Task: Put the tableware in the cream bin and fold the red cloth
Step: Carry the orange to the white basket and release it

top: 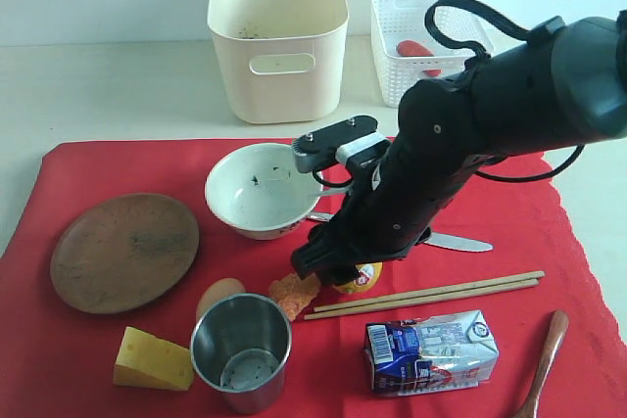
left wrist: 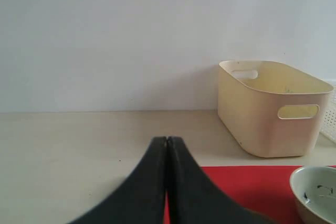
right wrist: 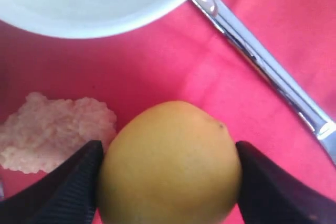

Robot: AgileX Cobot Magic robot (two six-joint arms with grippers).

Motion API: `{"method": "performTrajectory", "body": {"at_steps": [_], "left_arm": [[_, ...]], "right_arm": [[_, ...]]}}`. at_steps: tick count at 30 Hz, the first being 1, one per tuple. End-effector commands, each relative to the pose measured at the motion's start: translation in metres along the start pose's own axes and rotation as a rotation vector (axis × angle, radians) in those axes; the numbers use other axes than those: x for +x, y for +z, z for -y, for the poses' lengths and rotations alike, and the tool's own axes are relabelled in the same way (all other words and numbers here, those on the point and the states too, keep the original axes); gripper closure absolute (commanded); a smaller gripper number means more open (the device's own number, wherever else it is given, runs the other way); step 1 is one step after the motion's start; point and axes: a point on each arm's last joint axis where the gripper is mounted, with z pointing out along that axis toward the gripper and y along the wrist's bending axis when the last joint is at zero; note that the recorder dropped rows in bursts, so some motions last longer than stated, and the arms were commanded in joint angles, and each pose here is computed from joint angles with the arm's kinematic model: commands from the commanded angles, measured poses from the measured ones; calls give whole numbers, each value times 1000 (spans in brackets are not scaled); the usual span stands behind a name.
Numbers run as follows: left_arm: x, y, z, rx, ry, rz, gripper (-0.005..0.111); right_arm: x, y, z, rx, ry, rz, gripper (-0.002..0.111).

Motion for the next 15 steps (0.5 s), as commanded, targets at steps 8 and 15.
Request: {"method": "performTrajectory", "body": {"at_steps": [8,15], "left_arm": [[1,0,0,6,-3,-1,105],[1,0,0,6,-3,-1,105]], "right_arm": [[-16,-61,24,100,-26,232,108],[-34,-81,68,154,82,385,108]]}}
